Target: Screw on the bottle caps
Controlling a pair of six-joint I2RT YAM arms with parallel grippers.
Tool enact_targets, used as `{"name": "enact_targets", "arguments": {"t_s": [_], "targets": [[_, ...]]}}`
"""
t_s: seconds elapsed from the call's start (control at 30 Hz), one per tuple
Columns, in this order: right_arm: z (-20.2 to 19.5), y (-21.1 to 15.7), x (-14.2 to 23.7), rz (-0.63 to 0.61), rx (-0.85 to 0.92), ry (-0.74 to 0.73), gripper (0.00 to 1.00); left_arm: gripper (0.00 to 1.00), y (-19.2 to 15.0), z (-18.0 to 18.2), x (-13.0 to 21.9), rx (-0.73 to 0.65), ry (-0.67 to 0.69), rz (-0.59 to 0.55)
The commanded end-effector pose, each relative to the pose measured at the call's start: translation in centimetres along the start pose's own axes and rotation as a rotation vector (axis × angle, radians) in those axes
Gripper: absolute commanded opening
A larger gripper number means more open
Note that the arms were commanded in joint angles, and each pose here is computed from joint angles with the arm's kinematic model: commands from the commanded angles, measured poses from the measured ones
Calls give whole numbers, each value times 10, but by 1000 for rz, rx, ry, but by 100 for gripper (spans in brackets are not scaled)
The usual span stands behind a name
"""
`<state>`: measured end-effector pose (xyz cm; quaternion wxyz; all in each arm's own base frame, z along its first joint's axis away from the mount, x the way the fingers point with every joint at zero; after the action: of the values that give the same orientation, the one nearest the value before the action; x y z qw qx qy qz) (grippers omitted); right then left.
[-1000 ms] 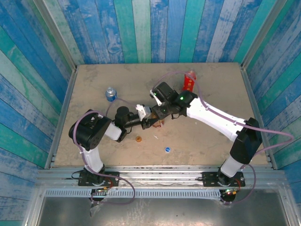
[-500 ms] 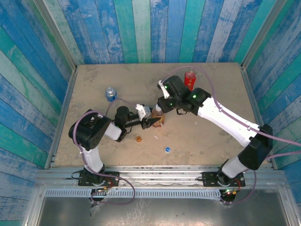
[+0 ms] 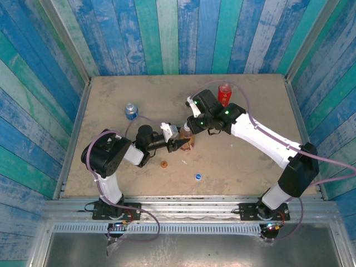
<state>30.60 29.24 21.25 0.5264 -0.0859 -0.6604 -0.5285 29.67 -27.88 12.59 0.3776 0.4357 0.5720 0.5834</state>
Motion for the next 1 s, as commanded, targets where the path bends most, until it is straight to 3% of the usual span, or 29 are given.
{"name": "enact_targets", "arguments": {"t_s": [0.0,0.4,0.97], "targets": [[-6,-19,-13,64,-23,1,24,50,-25,-13,3,94,-50,96],[-11,-23,-20,86,-67,13,21,50,-25,-13,3,93,-55,96],[-16,-78,-44,258,-81,-3,14,49,-26,-13,3,93,-56,96]]}}
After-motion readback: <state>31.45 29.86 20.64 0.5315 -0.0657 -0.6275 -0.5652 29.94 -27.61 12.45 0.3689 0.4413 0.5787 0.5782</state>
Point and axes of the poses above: each hand's point on the last joint's axis, 136 mm out from that joint toward the fingers, its own x axis back along the fingers, its own z axis along the line the jaws close on, y = z × x, the point moved 1 cm from there along x, back along the fingers, and after that the axes turned 6 degrees about x, right-handed, at the moved point
